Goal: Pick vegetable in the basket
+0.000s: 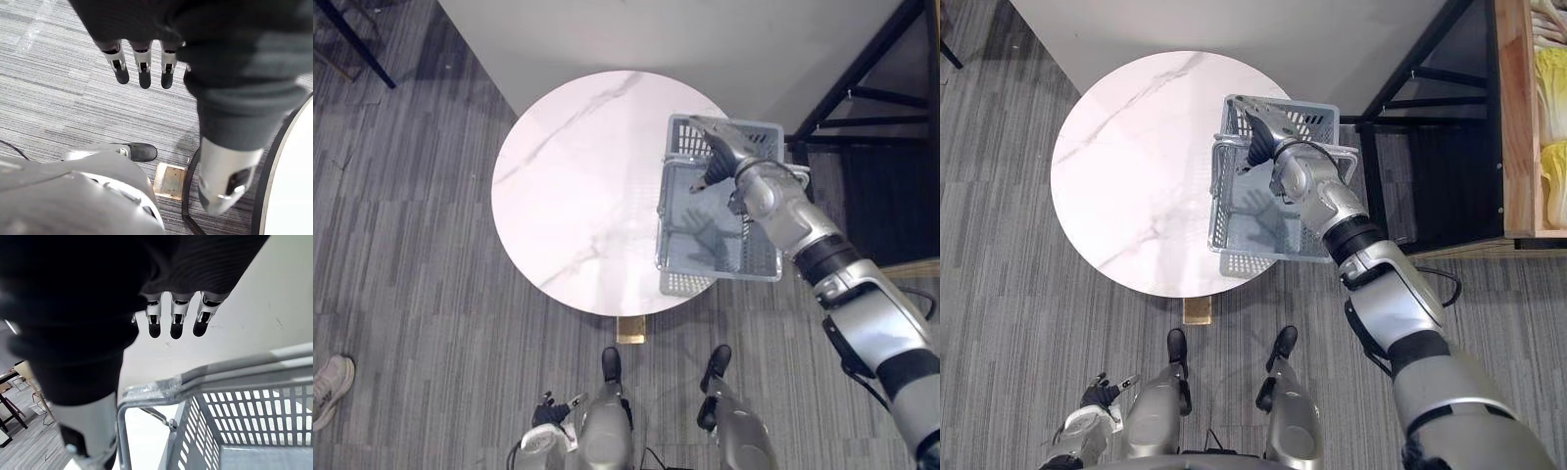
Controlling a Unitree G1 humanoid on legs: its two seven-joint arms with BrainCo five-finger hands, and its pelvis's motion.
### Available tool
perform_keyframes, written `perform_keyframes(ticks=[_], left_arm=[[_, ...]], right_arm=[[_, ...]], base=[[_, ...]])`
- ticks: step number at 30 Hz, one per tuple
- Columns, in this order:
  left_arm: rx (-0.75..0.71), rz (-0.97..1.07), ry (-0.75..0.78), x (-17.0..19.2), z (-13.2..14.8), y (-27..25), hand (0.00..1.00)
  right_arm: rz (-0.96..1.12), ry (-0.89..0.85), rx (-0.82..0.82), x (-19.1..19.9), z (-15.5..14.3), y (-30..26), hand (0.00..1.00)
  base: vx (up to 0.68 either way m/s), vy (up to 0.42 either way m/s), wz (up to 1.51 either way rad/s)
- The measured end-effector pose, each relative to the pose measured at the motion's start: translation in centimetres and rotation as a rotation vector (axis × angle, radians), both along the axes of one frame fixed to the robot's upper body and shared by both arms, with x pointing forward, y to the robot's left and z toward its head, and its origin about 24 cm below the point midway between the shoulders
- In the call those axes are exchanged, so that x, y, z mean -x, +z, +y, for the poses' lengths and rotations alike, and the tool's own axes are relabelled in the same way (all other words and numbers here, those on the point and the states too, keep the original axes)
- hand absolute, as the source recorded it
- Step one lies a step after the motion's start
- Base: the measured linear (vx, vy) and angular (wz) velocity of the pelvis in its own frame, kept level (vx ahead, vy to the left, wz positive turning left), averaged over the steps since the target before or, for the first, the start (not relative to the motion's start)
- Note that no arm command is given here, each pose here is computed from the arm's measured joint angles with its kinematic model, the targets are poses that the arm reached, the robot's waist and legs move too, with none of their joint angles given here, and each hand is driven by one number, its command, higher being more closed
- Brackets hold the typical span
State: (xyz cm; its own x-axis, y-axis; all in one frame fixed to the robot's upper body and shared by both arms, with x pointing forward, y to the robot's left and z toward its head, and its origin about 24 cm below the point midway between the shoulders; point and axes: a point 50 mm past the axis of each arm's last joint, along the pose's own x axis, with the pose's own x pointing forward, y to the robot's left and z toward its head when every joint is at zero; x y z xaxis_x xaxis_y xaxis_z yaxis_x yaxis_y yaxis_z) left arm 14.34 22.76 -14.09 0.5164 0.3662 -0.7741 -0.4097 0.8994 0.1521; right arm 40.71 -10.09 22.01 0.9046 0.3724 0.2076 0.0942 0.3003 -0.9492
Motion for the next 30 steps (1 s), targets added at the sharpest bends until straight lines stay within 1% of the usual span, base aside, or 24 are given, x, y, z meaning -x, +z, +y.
perform_keyframes(ticks=[5,7,8,15,19,24,30], left_arm=[[-0.009,-0.001,-0.018,-0.2,0.0,0.1,0.00],[-0.019,0.000,-0.024,-0.2,0.2,0.1,0.00],[-0.027,0.001,-0.035,-0.3,0.3,0.2,0.00],[-0.043,-0.016,-0.077,-0.8,0.1,0.4,0.00],[-0.045,-0.015,-0.094,-0.8,-0.1,0.4,0.00],[-0.045,-0.013,-0.114,-0.9,-0.3,0.3,0.00],[-0.045,-0.011,-0.118,-0.8,-0.4,0.3,0.00]], right_arm=[[0.074,-0.083,0.003,-0.7,-2.0,-1.8,0.00],[0.081,-0.119,-0.023,-0.8,-2.9,-2.2,0.00],[0.079,-0.140,-0.030,-0.9,-3.4,-2.2,1.00],[0.061,-0.269,-0.020,-1.0,-7.3,-2.4,1.00],[0.045,-0.316,-0.050,-0.9,-8.6,-2.4,1.00],[0.041,-0.359,-0.051,-0.7,-10.1,-2.4,1.00],[0.054,-0.359,-0.022,-0.6,-10.2,-3.3,1.00]], base=[[0.01,0.001,0.06],[0.00,0.000,0.00],[0.00,0.000,0.00],[0.00,0.001,0.01],[0.03,0.010,0.04],[0.03,0.033,0.05],[0.01,0.013,0.02]])
